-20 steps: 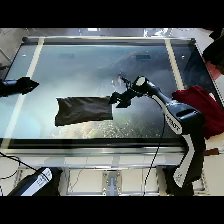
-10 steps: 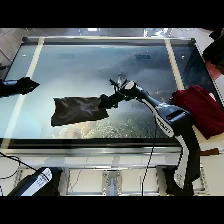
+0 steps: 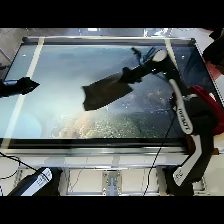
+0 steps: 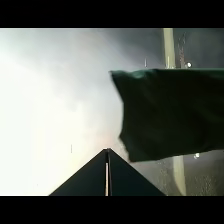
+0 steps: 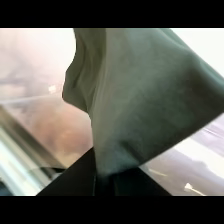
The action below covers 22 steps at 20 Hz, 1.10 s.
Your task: Fold the shirts.
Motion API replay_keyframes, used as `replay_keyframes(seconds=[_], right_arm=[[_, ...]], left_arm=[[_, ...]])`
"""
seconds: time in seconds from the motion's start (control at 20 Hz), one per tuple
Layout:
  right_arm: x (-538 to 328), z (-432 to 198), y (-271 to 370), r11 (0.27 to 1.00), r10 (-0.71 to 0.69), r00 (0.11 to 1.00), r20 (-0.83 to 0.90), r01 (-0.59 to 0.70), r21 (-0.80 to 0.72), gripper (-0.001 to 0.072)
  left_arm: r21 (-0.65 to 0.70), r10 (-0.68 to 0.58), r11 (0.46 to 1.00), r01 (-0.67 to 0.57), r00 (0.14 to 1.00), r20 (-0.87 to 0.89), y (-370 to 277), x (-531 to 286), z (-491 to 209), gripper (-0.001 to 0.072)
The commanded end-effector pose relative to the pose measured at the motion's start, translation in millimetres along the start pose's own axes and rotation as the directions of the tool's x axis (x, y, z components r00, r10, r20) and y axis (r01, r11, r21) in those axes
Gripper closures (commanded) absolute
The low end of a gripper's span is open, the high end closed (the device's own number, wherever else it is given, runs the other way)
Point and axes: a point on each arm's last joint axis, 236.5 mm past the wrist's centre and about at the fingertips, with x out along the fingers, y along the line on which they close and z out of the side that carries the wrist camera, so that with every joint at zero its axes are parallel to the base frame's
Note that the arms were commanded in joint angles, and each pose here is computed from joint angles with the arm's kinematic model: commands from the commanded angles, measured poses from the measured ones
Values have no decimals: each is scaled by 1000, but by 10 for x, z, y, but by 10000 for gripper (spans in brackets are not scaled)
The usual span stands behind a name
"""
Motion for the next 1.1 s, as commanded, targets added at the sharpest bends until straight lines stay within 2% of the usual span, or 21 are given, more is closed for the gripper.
replay_keyframes(seconds=[0.0,0.15,0.3,0.4,0.55,0.7,0.75,0.8,0.85,0.9,0.95,1.05], right_arm=[[-1278,-162,-739,958,-275,960,60,267,106,699],[-2502,-407,-1078,890,-436,876,205,386,245,700],[-3383,-1357,-1493,734,-607,789,97,509,449,700],[-3715,-1914,-1620,653,-661,745,85,516,554,700],[-3746,-2748,-1852,534,-703,710,30,501,681,698],[-3201,-3448,-2024,450,-603,795,-68,410,794,692],[-3028,-3596,-2045,432,-561,823,-92,386,815,625],[-2892,-3701,-2035,418,-522,846,-109,365,832,471],[-2824,-3744,-2002,400,-493,862,-120,347,849,267],[-2835,-3731,-1964,382,-486,866,-118,332,862,113],[-2883,-3647,-1890,378,-482,871,-93,302,875,111],[-3129,-3232,-1691,471,-508,860,53,226,853,118]], left_arm=[[-1,0,1000,0,1000,-1,3,2,-2,697],[-1,0,1000,0,1000,0,4,2,-1,697],[-5,-1,1000,1,1000,-1,0,3,-2,697],[-5,-6,1000,6,1000,-14,-12,3,-32,697],[-5,-13,1000,13,1000,-27,-27,3,-65,697],[-5,-15,1000,15,1000,-28,-32,2,-66,697],[-8,-22,1000,22,999,-32,-50,2,-75,697],[-8,-26,1000,26,999,-37,-60,1,-88,697],[-8,-28,1000,28,999,-43,-64,1,-102,697],[-7,-29,1000,28,999,-44,-66,0,-104,697],[-8,-29,1000,29,999,-44,-67,0,-103,697],[-7,-29,1000,28,999,-44,-66,0,-103,696]])
